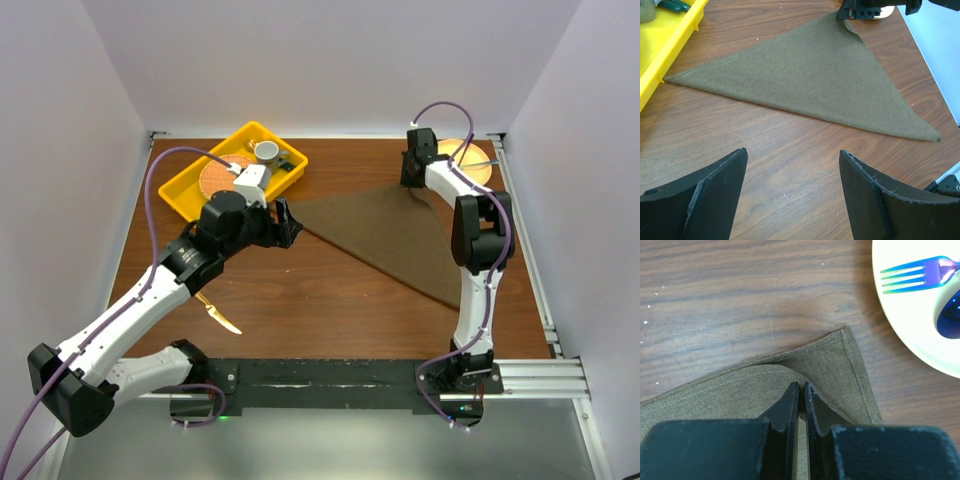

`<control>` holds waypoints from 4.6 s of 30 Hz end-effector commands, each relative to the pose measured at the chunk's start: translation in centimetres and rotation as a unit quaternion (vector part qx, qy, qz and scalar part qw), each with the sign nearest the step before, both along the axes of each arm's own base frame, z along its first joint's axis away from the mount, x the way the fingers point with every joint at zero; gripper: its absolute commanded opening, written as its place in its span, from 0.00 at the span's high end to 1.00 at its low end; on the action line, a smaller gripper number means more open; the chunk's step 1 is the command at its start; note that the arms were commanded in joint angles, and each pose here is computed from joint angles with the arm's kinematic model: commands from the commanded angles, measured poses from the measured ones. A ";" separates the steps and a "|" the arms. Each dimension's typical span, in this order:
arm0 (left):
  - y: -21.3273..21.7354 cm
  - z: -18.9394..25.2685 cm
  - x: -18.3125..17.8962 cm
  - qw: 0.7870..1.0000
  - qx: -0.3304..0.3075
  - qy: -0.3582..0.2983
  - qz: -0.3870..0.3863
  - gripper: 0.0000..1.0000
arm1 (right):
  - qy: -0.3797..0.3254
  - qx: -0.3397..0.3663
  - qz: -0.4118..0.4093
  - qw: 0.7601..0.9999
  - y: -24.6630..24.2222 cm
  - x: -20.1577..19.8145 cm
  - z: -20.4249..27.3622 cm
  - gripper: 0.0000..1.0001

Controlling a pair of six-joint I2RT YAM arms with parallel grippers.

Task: Fold the napkin, place the utensils inside, and roll it up
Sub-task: Fold the napkin

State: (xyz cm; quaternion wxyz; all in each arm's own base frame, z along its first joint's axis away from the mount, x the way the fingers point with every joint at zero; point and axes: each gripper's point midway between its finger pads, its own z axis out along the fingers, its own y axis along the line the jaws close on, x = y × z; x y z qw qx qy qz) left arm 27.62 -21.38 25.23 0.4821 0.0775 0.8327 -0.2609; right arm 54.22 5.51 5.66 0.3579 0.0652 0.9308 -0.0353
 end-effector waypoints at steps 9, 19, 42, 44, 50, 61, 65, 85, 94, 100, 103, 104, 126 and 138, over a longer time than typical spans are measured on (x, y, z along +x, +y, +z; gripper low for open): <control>-0.5 1.2 0.5 1.000 -0.023 -0.018 -0.003 0.21 | -0.037 -0.003 0.006 0.999 -0.4 2.7 1.5 1.00; -0.7 1.1 0.5 1.000 -0.025 -0.015 -0.007 0.21 | -0.032 -0.019 -0.009 0.999 -1.5 2.4 1.7 1.00; -1.8 1.2 0.4 0.999 -0.042 -0.008 -0.026 0.21 | -0.030 -0.029 -0.022 0.999 -3.3 2.6 2.0 0.88; -1.7 1.0 0.4 0.999 -0.040 -0.006 -0.025 0.21 | -0.027 -0.030 -0.024 0.999 -3.5 2.6 1.9 0.86; -1.8 0.0 0.7 0.999 -0.035 0.003 -0.020 0.21 | -0.025 -0.075 -0.039 0.996 -5.1 2.3 3.3 0.68; -5.3 -2.2 7.2 0.997 -0.060 0.030 0.030 0.28 | 0.005 -0.107 -0.066 0.992 -6.4 -1.3 6.1 0.47; -5.8 -2.6 12.2 0.997 -0.024 -0.006 0.072 0.48 | 0.001 0.028 0.011 1.000 2.7 -5.1 6.1 0.48; -2.2 -20.8 22.5 0.970 0.180 0.066 0.152 0.99 | 0.108 0.091 -0.092 0.986 3.7 -22.5 -1.3 0.79; -0.8 -21.2 21.3 0.962 0.198 0.091 0.165 0.98 | 0.099 0.065 -0.241 0.963 -2.5 -29.1 -1.4 0.81; -2.3 -16.6 22.0 0.979 0.128 0.066 0.147 0.90 | 0.079 0.085 -0.281 0.953 -3.0 -29.3 -0.5 0.80; -1.5 -18.3 22.4 0.976 0.132 0.086 0.153 0.91 | 0.090 0.074 -0.324 0.939 -4.5 -30.3 -1.7 0.81; -1.4 -18.8 22.4 0.975 0.132 0.091 0.154 0.91 | 0.099 0.069 -0.338 0.933 -5.0 -30.9 -2.3 0.82; -0.4 -17.5 18.9 0.971 0.131 0.110 0.166 0.90 | 0.064 0.102 -0.374 0.920 -8.0 -29.0 -0.7 0.85; 2.3 -21.3 20.3 0.953 0.195 0.134 0.192 0.88 | 0.092 0.087 -0.457 0.880 -9.3 -33.3 -4.2 0.83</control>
